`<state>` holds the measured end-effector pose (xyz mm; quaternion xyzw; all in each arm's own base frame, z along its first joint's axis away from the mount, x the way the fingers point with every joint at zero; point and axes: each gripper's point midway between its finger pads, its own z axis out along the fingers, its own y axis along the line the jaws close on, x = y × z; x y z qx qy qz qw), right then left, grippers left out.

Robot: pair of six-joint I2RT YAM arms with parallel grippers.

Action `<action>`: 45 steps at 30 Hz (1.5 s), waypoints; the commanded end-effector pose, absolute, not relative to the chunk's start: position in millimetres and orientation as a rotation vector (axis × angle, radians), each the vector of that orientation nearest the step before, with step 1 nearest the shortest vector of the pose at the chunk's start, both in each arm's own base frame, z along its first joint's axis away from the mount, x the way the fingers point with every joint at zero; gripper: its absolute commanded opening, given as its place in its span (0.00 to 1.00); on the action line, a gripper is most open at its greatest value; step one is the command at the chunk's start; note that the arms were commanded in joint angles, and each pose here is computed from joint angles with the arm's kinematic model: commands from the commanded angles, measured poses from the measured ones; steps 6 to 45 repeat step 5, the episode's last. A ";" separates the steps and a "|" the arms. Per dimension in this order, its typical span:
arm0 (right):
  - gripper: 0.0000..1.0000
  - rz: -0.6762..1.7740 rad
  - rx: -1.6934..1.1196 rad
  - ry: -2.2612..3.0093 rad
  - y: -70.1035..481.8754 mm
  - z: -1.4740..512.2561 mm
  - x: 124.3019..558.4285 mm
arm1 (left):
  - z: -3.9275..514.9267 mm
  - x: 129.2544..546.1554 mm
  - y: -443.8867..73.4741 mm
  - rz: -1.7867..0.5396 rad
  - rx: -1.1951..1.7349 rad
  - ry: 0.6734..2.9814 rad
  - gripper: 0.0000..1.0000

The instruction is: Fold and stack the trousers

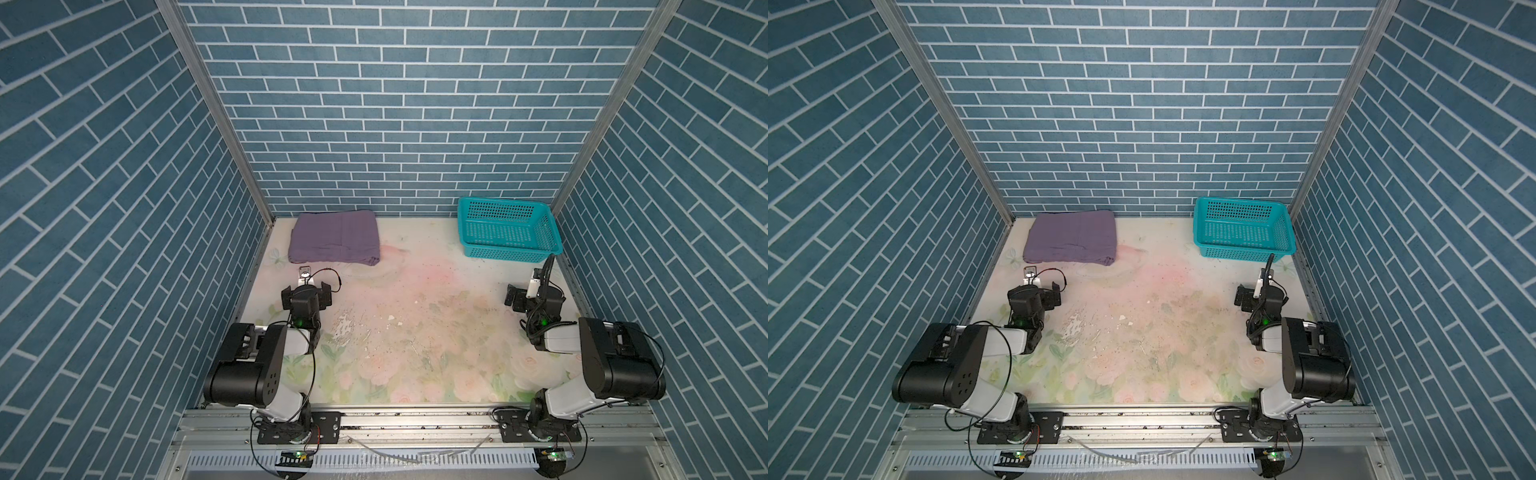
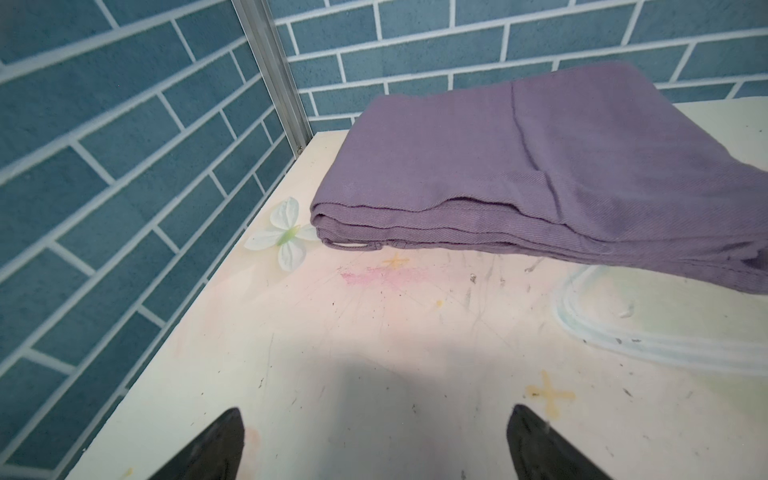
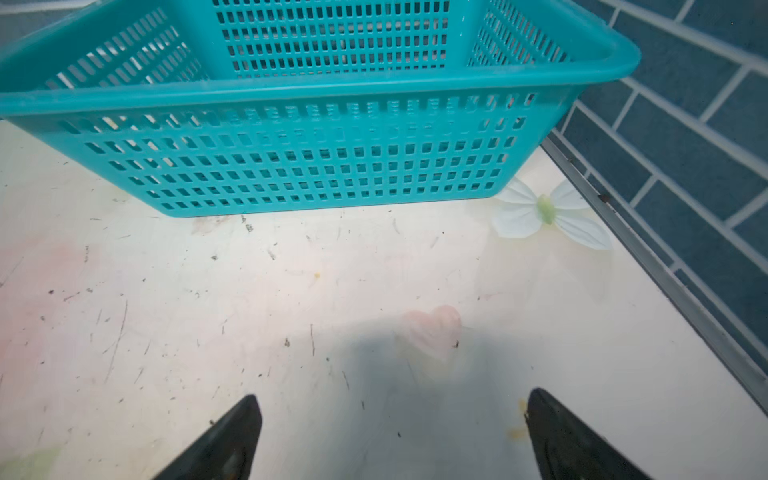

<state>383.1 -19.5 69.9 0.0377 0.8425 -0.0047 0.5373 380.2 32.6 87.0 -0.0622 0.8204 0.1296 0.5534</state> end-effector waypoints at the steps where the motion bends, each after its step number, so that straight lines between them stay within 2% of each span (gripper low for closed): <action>1: 0.99 0.019 0.024 1.963 -14.9 86.2 397.0 | 98.2 386.7 32.1 0.294 -0.145 1.892 0.99; 45: 0.99 0.014 0.024 1.957 -16.3 86.7 396.2 | 97.4 386.2 32.0 0.293 -0.144 1.900 0.99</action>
